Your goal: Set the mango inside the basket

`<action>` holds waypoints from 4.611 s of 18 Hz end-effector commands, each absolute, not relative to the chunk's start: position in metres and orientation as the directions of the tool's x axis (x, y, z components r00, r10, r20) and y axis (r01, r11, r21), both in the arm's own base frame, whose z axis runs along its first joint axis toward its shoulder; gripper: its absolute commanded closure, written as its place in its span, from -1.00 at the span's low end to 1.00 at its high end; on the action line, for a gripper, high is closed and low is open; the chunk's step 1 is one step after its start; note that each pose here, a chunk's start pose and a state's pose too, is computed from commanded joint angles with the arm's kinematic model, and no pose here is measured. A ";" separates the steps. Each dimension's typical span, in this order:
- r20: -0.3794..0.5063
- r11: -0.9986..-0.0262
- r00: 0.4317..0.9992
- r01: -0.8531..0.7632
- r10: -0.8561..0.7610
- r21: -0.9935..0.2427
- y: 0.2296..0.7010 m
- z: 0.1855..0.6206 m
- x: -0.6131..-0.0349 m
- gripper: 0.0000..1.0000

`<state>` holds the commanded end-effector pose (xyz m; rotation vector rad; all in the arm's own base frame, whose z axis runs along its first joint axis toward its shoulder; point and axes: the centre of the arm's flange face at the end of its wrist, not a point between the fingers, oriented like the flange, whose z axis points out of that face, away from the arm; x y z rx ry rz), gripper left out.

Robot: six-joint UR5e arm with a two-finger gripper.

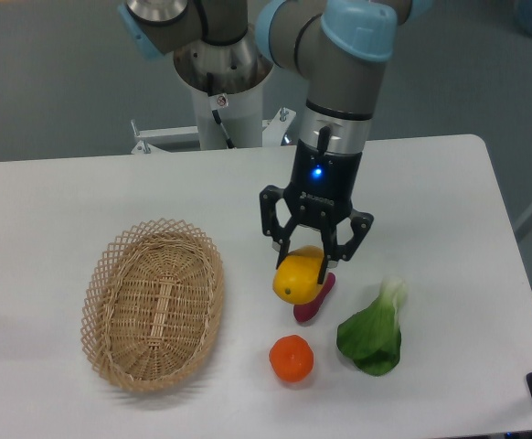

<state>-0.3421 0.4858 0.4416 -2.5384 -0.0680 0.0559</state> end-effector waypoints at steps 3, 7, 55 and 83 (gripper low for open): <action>-0.023 -0.852 0.999 0.010 0.026 -0.523 0.511 0.427 -0.298 0.03; -0.065 -0.900 0.997 0.009 0.041 -0.437 0.553 0.395 -0.242 0.03; -0.149 -0.969 0.989 -0.017 0.020 -0.246 0.638 0.307 -0.206 -1.00; -0.093 -0.974 0.981 -0.184 -0.173 -0.129 0.474 0.437 -0.428 -1.00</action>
